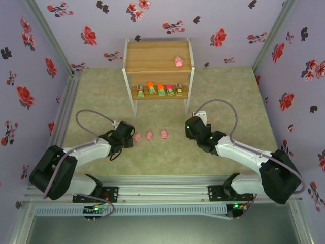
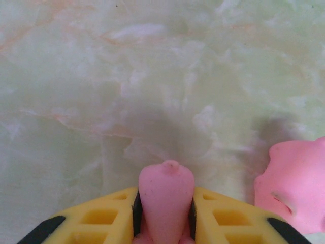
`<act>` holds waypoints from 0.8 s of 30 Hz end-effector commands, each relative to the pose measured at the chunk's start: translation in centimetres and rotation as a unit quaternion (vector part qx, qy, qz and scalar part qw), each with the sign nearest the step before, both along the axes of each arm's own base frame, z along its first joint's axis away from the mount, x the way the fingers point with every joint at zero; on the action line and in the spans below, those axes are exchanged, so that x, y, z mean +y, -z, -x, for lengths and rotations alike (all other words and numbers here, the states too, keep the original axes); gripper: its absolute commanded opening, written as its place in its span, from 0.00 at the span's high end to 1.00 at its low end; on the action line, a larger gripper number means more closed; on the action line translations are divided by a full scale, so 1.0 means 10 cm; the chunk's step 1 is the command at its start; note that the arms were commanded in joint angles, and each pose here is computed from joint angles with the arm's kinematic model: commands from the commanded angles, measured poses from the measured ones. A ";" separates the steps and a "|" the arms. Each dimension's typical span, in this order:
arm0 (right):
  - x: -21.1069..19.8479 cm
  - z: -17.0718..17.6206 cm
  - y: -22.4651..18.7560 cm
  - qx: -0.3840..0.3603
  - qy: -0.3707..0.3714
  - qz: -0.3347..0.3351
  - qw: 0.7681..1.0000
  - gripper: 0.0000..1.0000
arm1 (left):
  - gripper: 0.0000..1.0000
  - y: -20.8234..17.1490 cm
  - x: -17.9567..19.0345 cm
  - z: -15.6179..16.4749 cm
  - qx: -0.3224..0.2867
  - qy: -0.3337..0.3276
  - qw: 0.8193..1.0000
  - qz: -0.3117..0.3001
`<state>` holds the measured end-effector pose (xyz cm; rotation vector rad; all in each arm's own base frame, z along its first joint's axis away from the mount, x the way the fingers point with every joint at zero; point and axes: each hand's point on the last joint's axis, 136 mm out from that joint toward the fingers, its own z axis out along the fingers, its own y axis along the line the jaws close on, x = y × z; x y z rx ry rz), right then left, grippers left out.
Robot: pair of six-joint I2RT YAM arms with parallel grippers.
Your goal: Place and organize the plastic toys onto the shelf
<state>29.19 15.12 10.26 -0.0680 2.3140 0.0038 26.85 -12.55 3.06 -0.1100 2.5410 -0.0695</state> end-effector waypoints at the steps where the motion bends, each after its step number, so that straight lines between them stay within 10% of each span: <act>1: -0.02 -0.03 -0.02 -0.006 0.007 0.000 1.000 0.43 | 0.71 -0.06 0.05 0.04 -0.001 0.002 1.000 -0.002; 24: 0.09 -0.07 0.02 0.006 0.005 -0.003 1.000 0.43 | 0.69 -0.93 -0.05 0.11 -0.082 0.036 0.996 0.028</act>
